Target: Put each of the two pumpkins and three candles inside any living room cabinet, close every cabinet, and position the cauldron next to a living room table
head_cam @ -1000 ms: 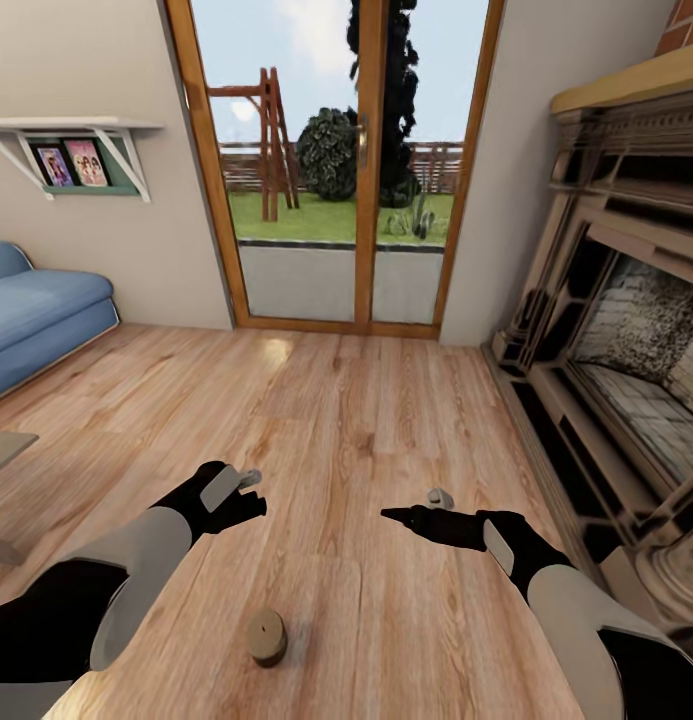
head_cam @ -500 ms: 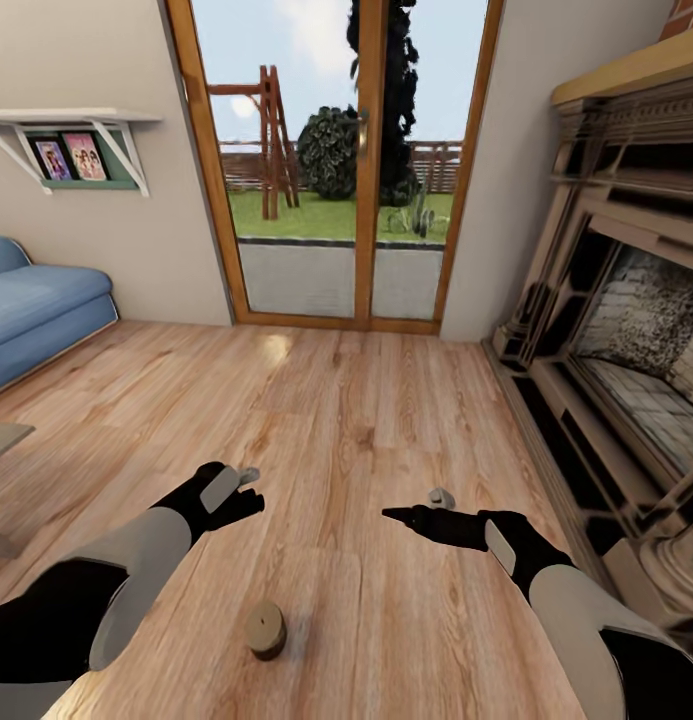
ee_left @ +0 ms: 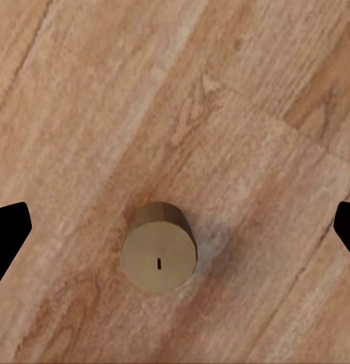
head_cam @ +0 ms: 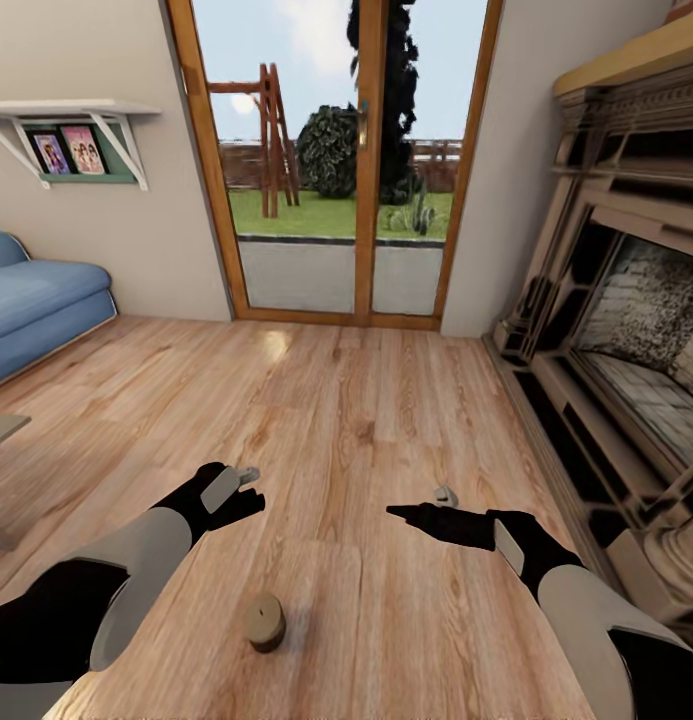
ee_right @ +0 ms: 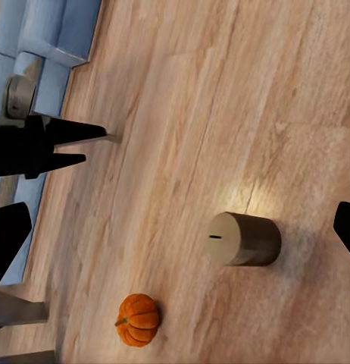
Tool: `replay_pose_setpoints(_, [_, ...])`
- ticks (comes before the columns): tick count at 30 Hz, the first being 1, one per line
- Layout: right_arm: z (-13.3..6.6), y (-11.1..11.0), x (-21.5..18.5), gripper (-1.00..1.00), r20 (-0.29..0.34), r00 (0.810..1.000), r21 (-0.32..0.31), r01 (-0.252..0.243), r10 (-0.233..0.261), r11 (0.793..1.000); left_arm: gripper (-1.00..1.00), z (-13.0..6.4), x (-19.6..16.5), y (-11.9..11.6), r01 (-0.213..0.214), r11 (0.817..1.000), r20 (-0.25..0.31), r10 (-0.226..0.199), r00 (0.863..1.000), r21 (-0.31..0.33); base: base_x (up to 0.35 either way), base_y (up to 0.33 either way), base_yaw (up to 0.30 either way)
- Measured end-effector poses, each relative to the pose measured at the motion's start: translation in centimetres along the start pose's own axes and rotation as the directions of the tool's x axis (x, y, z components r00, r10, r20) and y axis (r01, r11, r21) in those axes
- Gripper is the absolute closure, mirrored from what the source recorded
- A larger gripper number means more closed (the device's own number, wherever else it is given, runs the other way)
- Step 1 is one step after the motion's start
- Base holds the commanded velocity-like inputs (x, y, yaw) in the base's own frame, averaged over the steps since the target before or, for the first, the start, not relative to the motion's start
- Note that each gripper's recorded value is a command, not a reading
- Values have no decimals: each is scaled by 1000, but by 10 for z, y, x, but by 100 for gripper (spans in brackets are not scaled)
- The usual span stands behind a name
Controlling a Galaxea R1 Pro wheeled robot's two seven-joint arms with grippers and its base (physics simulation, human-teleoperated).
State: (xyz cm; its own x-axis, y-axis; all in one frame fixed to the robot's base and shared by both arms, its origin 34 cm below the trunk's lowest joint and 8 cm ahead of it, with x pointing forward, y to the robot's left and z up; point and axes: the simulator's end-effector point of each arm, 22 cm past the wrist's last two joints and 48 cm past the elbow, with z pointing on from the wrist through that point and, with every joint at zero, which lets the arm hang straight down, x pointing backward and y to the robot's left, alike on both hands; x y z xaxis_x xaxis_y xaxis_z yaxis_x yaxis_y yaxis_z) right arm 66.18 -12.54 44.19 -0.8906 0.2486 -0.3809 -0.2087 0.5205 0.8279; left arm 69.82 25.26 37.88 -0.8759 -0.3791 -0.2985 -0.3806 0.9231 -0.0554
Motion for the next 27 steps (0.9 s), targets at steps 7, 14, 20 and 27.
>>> replay_pose_setpoints(7, [5, -12, 10, -100, 0, 1000, -1, 0, 0, 1000, -100, 13, 7, 2, 1, 1000, 4, -1, 1000, 2, 0, 0, 0])
replay_pose_setpoints(14, [10, -24, 20, -100, 0, 1000, -1, 0, 0, 1000, -100, 27, 12, 5, 5, 1000, 19, -5, 1000, 2, 0, 0, 0])
replay_pose_setpoints(20, [15, -36, 27, -100, -13, 1000, 5, -20, 20, 1000, -100, 42, 21, 9, 4, 1000, -2, -4, 1000, -12, 0, 0, 0])
replay_pose_setpoints(27, [20, -49, 37, -100, -27, 999, 13, -43, 43, 999, -100, 58, 32, 13, 1, 1000, -30, -1, 1000, -24, 0, 0, 0])
